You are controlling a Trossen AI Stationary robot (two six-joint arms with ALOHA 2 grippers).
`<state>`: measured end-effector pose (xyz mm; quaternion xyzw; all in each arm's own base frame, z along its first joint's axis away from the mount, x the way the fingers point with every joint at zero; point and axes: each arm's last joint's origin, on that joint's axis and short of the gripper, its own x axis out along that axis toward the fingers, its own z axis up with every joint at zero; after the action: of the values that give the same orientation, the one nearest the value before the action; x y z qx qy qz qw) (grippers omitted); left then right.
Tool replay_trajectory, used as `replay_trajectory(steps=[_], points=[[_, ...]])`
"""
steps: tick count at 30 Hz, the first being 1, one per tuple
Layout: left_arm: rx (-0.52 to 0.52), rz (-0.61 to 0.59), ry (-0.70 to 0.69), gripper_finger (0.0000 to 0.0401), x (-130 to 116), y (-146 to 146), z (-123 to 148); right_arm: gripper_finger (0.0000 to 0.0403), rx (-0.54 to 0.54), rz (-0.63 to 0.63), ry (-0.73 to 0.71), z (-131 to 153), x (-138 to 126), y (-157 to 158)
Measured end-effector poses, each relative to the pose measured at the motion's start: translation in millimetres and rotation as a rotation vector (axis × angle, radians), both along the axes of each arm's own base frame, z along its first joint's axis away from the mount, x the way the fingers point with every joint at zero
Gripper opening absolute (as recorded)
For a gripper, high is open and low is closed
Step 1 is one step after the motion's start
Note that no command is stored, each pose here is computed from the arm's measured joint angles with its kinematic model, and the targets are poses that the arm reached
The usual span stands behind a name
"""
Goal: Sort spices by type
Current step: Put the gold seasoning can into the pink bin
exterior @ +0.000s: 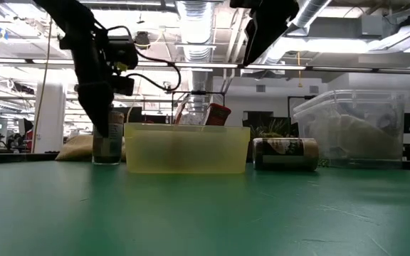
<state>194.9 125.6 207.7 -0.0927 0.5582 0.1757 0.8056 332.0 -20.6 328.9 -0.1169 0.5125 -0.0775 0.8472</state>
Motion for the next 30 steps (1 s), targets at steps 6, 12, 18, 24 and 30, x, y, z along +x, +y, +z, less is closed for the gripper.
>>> replay_trajectory(steps=[6, 12, 18, 24, 30], points=[[0.002, -0.005, -0.005, 0.0265, 3.1, 1.9, -2.8, 0.0333, 0.017, -0.02, 0.01, -0.8, -1.3, 3.6], [-0.009, -0.018, 0.001, 0.0265, 0.9, -4.6, 0.7, 0.0333, 0.037, -0.025, 0.023, -1.9, -3.0, 14.9], [-0.035, -0.051, 0.009, 0.0265, -6.6, -24.6, 12.2, 0.0333, 0.049, -0.008, 0.017, -1.9, -3.0, 28.0], [-0.129, -0.104, -0.015, 0.0265, -11.3, -59.6, 24.4, 0.0333, 0.058, 0.026, -0.019, -0.6, -0.6, 43.6], [-0.152, -0.183, -0.068, 0.0265, 4.2, -102.6, 26.8, 0.0333, 0.086, 0.035, -0.095, 2.1, 4.8, 57.6]])
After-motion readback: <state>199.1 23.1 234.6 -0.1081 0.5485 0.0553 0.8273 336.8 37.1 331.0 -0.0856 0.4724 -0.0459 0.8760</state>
